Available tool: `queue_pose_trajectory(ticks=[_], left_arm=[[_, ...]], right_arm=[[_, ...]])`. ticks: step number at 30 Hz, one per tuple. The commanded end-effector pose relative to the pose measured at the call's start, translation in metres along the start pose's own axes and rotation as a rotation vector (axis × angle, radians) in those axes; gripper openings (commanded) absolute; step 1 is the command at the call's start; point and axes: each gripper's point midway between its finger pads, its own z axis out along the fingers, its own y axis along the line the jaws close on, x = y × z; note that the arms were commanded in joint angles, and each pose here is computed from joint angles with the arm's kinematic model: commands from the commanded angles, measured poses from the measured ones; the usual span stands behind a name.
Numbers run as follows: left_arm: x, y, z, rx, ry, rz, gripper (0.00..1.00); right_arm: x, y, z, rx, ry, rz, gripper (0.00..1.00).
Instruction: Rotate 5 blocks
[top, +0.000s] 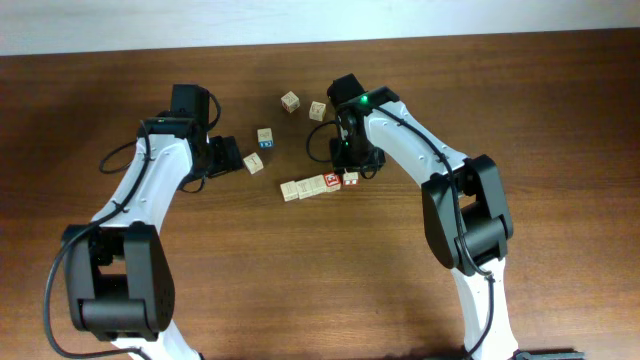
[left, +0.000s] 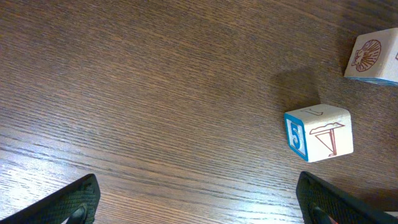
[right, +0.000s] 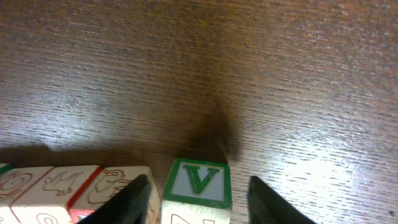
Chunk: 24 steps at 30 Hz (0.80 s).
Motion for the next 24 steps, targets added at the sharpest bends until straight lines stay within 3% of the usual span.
queue_pose_trajectory(ticks=[1,13,24], left_arm=[[-0.006,-0.002,-0.002,0.007,-0.011,-0.015,0.99],[-0.006,-0.002,-0.002,0.007,-0.011,-0.015,0.99],[-0.005,-0.002,-0.002,0.007,-0.011,-0.015,0.99]], right_arm=[[0.000,-0.002,0.000,0.010,0.002,-0.005,0.54],[-0.030,0.003,-0.039,-0.008,-0.087,-0.013,0.60],[-0.026,-0.050,-0.073,-0.065,-0.003,0.137,0.58]])
